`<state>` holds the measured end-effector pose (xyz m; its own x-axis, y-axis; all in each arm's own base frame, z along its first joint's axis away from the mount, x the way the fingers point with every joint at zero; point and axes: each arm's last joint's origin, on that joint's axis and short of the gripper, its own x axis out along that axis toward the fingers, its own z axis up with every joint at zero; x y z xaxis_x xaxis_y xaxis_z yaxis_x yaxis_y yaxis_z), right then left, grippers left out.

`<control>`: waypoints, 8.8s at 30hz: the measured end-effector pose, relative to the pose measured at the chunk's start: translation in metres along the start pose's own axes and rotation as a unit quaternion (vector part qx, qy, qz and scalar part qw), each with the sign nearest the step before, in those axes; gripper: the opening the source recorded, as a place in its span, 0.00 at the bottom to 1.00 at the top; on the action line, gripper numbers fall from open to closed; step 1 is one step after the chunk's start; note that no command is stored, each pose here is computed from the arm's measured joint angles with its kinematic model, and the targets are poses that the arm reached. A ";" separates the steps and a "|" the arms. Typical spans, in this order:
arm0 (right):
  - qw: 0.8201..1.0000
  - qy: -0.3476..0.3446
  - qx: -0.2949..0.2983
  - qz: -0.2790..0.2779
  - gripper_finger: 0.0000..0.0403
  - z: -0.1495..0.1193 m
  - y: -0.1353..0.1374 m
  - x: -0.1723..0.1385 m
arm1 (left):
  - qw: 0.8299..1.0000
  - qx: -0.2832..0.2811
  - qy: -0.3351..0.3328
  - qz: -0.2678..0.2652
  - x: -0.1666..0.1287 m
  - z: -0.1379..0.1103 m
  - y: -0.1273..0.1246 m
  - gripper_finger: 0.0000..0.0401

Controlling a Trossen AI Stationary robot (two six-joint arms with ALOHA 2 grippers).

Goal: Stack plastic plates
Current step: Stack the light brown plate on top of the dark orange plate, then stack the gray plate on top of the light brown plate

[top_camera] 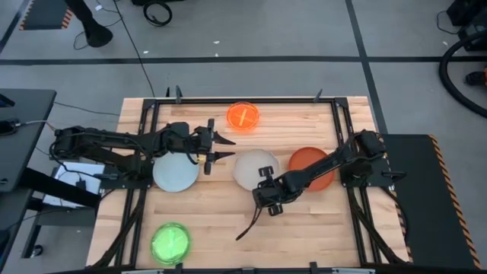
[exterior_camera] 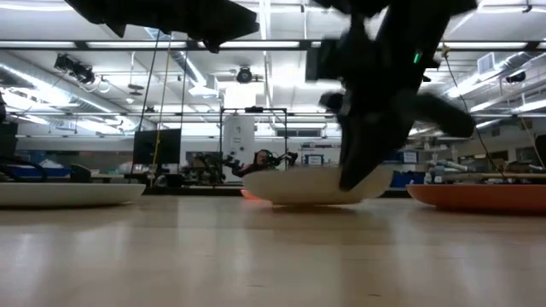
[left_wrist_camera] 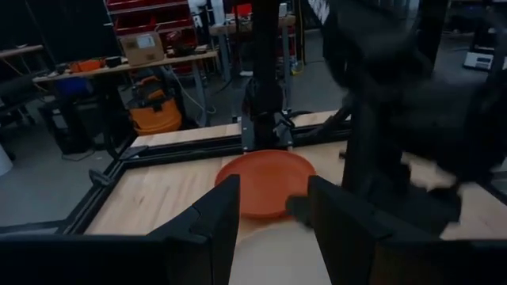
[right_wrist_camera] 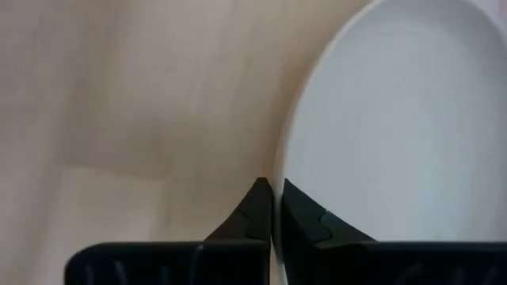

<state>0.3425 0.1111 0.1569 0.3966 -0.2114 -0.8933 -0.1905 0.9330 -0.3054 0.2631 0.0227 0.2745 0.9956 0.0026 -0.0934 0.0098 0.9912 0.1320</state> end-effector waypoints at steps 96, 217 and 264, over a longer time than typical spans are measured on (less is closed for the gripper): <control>0.959 0.133 0.241 -0.068 0.34 -0.103 0.037 -0.077 | 0.993 -0.100 -0.045 -0.033 -0.011 0.018 -0.016 0.39; 0.930 -0.124 -0.333 -0.095 0.05 -0.053 -0.016 -0.065 | 0.918 0.220 0.325 -0.063 0.024 0.005 -0.120 0.58; 0.967 0.203 0.045 -0.144 0.06 -0.129 0.066 -0.066 | 0.976 -0.064 0.154 0.137 -0.005 0.030 -0.036 0.52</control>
<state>0.1876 0.1489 0.1531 0.0320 -0.5468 -0.8367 -0.0388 0.8358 -0.5477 0.2606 -0.0172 0.3000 0.8837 0.2901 -0.3674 -0.2847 0.9560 0.0703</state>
